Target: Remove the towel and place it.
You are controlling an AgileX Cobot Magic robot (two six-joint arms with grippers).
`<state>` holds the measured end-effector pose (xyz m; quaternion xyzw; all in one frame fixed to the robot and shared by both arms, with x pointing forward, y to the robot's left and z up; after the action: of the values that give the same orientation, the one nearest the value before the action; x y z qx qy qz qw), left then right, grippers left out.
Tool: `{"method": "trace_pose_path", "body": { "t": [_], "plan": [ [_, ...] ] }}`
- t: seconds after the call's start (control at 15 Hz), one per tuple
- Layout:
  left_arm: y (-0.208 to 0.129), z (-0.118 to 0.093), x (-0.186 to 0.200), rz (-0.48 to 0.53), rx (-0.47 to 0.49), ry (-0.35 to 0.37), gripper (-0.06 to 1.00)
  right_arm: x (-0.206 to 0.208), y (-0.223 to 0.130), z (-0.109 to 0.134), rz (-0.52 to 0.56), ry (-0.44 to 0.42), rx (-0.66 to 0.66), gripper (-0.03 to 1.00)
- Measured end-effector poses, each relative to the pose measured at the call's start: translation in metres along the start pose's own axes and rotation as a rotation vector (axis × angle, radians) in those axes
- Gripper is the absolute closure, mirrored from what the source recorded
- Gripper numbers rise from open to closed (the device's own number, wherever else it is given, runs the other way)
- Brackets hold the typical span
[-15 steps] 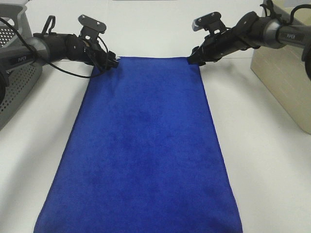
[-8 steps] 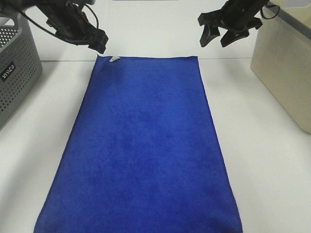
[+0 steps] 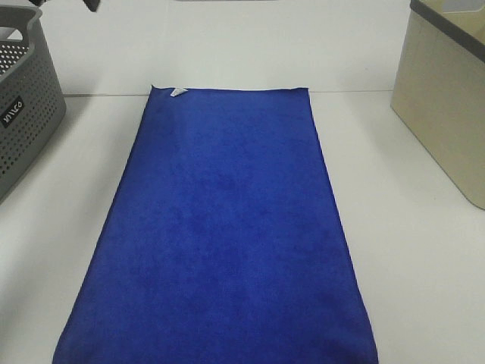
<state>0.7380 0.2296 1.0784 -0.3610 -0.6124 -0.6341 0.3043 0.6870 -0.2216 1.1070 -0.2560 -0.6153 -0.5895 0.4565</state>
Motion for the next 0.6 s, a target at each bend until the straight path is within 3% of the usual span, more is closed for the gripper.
{"method": "trace_pose_path", "body": {
  "t": [0.2,0.33,0.47,0.6],
  "plan": [
    [0.009,0.065,0.046,-0.086,0.111,0.077,0.18,0.053,0.000,-0.014,-0.102,-0.043,-0.022,0.31],
    [0.006,0.097,0.069,-0.115,0.144,0.110,0.18,0.081,-0.008,-0.022,-0.141,-0.055,-0.051,0.31],
    [-0.007,0.096,0.097,-0.115,0.126,0.100,0.18,0.099,-0.034,-0.015,-0.116,-0.051,-0.060,0.31],
    [-0.042,0.090,0.116,-0.045,0.112,0.096,0.18,0.118,-0.080,-0.002,-0.072,-0.032,-0.073,0.31]
  ]
}}
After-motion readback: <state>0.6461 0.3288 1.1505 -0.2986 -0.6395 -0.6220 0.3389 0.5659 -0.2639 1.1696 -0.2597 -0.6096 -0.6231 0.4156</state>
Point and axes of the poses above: a point on each arm's last joint axis where the gripper is mounted, x pointing back along that axis away from the gripper, z along the wrist's bending axis when the last joint is at zero, y = z × x, the point moved 4 cm from there along -x, pointing out along that axis toward the gripper, and after that the axes turned 2 degrees about x, right-handed, at the moved point
